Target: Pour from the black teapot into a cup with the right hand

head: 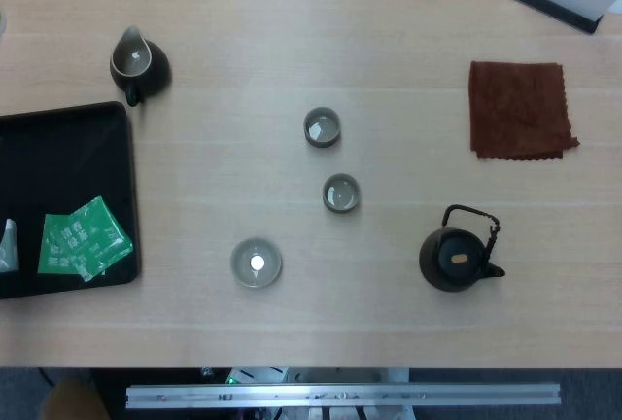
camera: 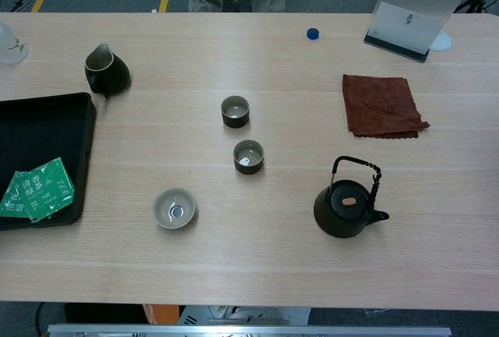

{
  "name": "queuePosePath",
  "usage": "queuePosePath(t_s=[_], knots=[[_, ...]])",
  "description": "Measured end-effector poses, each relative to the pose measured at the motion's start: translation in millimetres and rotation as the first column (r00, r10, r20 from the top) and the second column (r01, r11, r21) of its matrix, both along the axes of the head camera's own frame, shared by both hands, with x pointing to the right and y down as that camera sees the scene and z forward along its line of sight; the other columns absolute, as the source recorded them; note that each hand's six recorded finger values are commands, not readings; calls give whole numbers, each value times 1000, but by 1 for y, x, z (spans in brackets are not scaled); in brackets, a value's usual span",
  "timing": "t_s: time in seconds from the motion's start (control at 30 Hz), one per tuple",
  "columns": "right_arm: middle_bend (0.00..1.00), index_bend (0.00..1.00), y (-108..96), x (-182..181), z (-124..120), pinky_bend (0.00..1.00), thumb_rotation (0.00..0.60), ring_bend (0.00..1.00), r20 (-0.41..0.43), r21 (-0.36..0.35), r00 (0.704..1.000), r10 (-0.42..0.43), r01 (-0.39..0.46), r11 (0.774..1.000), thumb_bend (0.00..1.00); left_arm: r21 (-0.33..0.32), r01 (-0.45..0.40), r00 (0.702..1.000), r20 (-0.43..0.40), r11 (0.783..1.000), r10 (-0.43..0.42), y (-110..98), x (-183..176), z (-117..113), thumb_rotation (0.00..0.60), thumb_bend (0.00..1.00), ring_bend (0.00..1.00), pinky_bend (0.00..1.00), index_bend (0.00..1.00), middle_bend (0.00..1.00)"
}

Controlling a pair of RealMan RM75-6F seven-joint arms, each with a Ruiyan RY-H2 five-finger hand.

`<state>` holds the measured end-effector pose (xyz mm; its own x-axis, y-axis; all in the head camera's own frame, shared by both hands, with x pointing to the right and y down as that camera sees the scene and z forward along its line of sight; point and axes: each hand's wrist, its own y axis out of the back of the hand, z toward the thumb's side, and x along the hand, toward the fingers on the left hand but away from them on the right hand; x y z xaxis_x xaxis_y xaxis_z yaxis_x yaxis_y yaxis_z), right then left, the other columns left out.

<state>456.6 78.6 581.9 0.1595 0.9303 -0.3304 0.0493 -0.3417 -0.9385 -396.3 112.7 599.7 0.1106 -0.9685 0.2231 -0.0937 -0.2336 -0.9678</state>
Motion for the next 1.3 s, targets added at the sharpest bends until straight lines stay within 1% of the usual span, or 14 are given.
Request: queuePosePath(t_s=[0.13,0.33,0.5,0.63,0.83,0.97,1.07,1.3], knots=[[343,321,0,-3,2,105,600,177,0,-7,1000,-8,8,1000,64,-2,-2,1000,0,1000,2,0,0,0,600,380,6,45,132,180],[343,321,2,-10,6,104,600,177,5,-25,999,-42,42,999,64,-1,-5,1000,-3,1000,5,2,1,0,600,380,5,45,131,180],[343,320,-2,-22,8,105,600,177,7,-28,995,-102,102,994,64,3,1,1000,0,1000,-1,3,0,-3,600,380,5,45,132,180],[343,320,-4,-35,11,105,600,177,-3,-40,986,-164,164,986,64,3,6,1000,2,1000,-6,5,-2,-3,600,380,6,45,132,180],[343,320,-9,-62,18,105,600,177,-14,-75,962,-274,272,959,56,2,8,1000,2,1000,-8,6,-3,-3,600,380,5,45,132,179],[340,319,-10,-83,24,105,600,177,-26,-108,938,-345,341,934,4,2,18,1000,2,1000,-18,8,-6,-3,600,380,5,45,132,180],[322,298,-10,-95,30,105,600,171,-31,-138,925,-378,371,918,0,-3,24,1000,3,1000,-24,10,-9,-2,600,379,5,45,132,180],[256,240,-7,-116,44,104,600,127,-72,-186,901,-429,410,893,0,-6,38,999,1,999,-38,11,-16,-1,600,380,6,45,132,180]])
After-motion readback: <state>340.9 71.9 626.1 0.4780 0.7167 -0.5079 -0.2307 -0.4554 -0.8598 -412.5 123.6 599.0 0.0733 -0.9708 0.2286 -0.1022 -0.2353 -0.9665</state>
